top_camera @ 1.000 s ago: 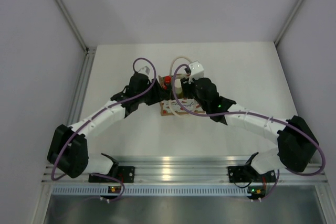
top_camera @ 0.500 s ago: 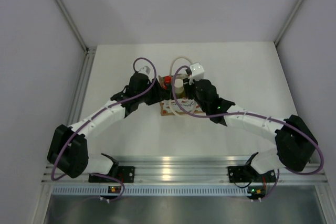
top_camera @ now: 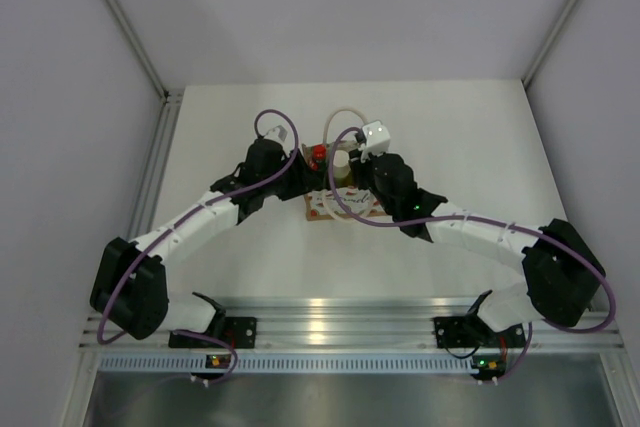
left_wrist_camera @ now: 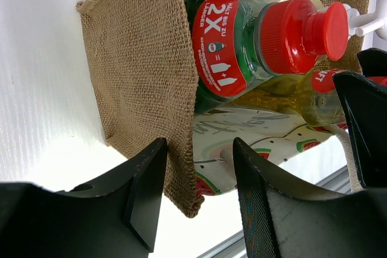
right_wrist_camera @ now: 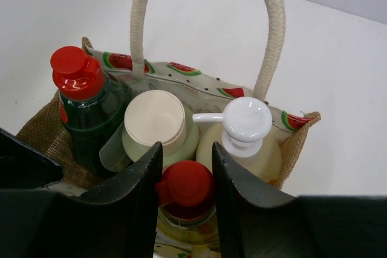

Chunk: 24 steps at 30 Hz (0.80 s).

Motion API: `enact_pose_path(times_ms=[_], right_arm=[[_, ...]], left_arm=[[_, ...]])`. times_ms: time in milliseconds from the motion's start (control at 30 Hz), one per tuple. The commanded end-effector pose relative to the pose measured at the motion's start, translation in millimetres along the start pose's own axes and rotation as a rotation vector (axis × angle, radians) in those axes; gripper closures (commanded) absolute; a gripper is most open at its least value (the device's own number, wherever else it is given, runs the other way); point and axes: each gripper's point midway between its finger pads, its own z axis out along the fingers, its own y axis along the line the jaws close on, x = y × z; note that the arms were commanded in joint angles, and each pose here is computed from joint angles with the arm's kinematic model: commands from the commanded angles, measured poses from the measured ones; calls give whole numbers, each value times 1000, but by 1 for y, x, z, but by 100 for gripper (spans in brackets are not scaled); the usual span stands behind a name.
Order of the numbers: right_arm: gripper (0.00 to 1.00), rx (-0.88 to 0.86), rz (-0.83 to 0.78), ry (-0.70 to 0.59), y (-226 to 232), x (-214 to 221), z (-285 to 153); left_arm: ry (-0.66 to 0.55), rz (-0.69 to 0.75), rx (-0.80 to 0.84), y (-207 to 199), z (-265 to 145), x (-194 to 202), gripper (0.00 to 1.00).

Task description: Take the personal care products out of the canvas bag

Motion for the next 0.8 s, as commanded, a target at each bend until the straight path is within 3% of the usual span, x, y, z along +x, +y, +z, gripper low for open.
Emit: enact_pose_path(times_ms=[0, 767], right_arm=[[100, -10, 61, -141, 8, -49, -4], [100, -44, 69, -248, 10, -113, -18]], left_arm=[[-58, 28, 99, -31, -15, -21, 48], [-38, 53, 97, -27, -12, -16, 45]])
